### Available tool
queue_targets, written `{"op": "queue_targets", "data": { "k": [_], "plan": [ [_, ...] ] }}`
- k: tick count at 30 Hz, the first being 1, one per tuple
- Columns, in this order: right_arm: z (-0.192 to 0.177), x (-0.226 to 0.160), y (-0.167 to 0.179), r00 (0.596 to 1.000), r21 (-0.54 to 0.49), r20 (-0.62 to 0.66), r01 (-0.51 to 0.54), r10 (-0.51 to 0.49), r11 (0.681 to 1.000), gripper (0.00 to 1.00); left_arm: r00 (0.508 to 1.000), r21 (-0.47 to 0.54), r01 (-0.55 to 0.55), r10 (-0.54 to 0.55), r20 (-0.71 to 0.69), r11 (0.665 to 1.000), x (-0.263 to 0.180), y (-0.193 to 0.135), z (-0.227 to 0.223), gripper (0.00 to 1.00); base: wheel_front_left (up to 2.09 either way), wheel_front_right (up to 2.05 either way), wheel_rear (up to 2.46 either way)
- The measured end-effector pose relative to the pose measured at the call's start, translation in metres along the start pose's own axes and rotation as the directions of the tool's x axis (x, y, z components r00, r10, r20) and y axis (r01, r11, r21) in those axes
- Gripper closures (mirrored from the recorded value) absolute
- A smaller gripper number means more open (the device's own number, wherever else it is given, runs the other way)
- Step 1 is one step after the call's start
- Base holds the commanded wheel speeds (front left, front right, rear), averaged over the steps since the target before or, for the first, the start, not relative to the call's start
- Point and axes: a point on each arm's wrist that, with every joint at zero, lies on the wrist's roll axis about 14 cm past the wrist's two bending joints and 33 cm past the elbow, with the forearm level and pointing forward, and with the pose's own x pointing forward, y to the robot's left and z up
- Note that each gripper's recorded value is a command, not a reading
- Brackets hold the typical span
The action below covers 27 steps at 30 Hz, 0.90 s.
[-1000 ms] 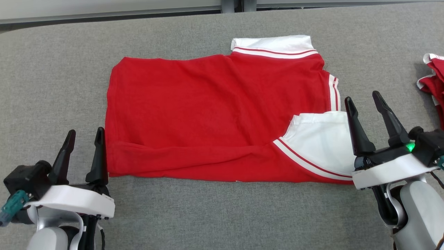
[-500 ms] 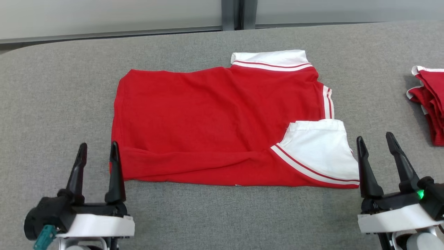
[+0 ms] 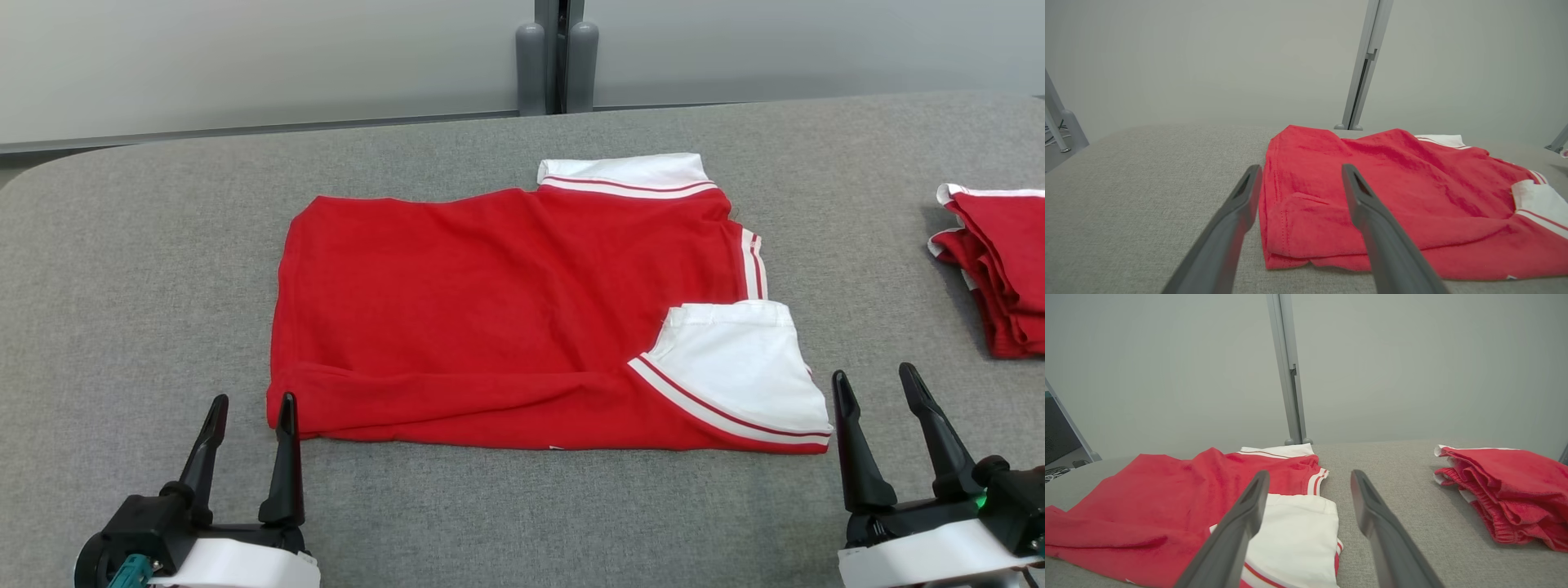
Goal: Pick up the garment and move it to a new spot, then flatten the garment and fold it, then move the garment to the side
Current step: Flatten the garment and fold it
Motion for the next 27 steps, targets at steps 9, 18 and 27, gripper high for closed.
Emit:
{"op": "queue_targets", "data": {
  "k": [9,18,27],
  "plan": [
    [-0.004,0.0,0.001,1.0,0.014,-0.012,0.001,-0.001,1.0,0.0,1.0,-0.012,-0.001,0.0,-0.029,1.0,-0.003,0.002,-0.009,0.0,0.0,0.0,0.0],
    [-0.064,-0.012,-0.013,0.977,0.06,-0.209,0.055,-0.041,0.997,0.0,0.979,-0.054,-0.013,0.002,-0.202,0.998,-0.011,0.006,-0.06,0.0,0.0,0.0,0.0],
    [-0.103,-0.008,-0.017,0.951,0.095,-0.306,0.084,-0.052,0.992,0.0,0.957,-0.09,-0.035,0.008,-0.29,0.995,0.0,0.015,-0.088,0.0,0.0,0.0,0.0]
  ]
}}
